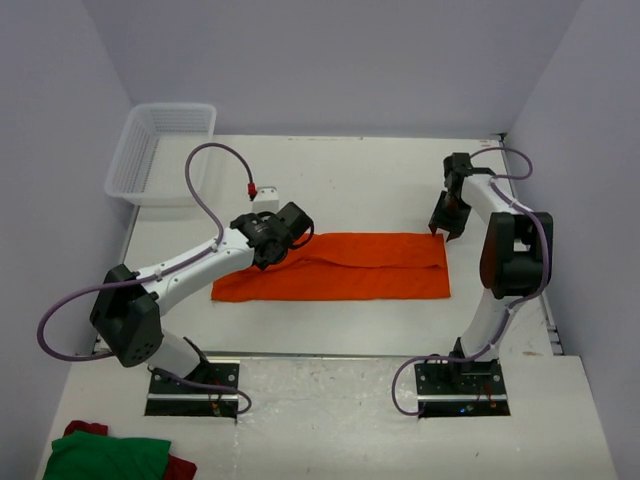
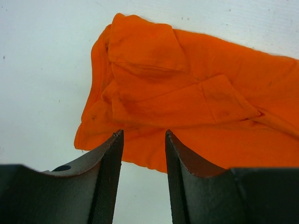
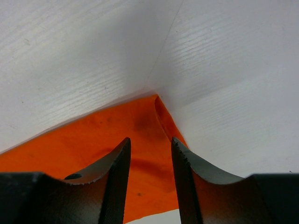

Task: Fold and stack the t-shirts
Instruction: Fold the other side of the tshirt into a rectangle

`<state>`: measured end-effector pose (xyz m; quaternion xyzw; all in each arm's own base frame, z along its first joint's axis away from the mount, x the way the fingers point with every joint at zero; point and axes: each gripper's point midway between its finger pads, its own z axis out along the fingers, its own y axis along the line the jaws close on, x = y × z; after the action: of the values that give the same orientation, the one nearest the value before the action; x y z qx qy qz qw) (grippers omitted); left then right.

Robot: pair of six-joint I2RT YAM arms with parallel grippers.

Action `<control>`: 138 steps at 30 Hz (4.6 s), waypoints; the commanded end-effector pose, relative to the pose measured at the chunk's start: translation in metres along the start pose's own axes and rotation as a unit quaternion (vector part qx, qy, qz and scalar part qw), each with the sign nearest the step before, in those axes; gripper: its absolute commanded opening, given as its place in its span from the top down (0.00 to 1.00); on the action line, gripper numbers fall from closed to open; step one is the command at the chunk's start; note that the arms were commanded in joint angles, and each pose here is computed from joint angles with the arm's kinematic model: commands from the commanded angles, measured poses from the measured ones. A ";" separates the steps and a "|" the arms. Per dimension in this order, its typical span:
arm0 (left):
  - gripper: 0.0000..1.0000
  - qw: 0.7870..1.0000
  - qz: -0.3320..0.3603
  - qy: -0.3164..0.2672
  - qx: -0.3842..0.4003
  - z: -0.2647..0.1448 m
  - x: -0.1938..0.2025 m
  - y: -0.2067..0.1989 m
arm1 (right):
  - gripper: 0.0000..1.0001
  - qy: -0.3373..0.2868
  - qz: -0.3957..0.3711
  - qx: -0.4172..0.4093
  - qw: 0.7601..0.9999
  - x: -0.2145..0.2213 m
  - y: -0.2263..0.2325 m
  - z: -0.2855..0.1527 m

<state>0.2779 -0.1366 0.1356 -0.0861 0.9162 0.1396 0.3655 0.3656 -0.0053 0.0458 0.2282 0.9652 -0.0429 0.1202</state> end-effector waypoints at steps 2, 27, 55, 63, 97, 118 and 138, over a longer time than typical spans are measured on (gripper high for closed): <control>0.57 1.000 0.004 -0.010 0.009 0.005 -0.008 -0.015 | 0.59 0.012 -0.010 -0.003 1.000 -0.001 0.005 0.007; 0.57 0.999 0.029 0.016 -0.035 0.031 0.017 -0.011 | 1.00 -0.009 -0.002 0.006 1.000 -0.037 0.002 0.008; 0.50 0.994 -0.075 0.055 -0.062 0.065 -0.008 0.037 | 0.64 -0.063 -0.021 -0.037 0.997 -0.035 0.028 -0.032; 0.43 0.989 -0.119 0.082 -0.036 0.100 -0.032 0.042 | 0.67 -0.054 -0.069 -0.094 0.992 -0.017 0.072 -0.038; 0.55 0.979 -0.140 0.146 0.032 0.174 -0.032 0.028 | 1.00 0.026 -0.067 -0.044 0.996 0.004 0.058 0.003; 1.00 0.978 -0.157 0.134 -0.012 0.185 -0.046 0.054 | 1.00 0.062 -0.066 -0.020 0.996 0.003 0.059 0.005; 0.40 0.982 -0.168 0.083 -0.026 0.190 -0.087 0.063 | 1.00 0.031 -0.064 -0.036 0.997 0.002 0.060 0.004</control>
<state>0.4413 -0.0206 0.0417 -0.2496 0.9313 0.0763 0.2541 0.3832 0.0471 0.0222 0.1613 0.9851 -0.0158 0.0568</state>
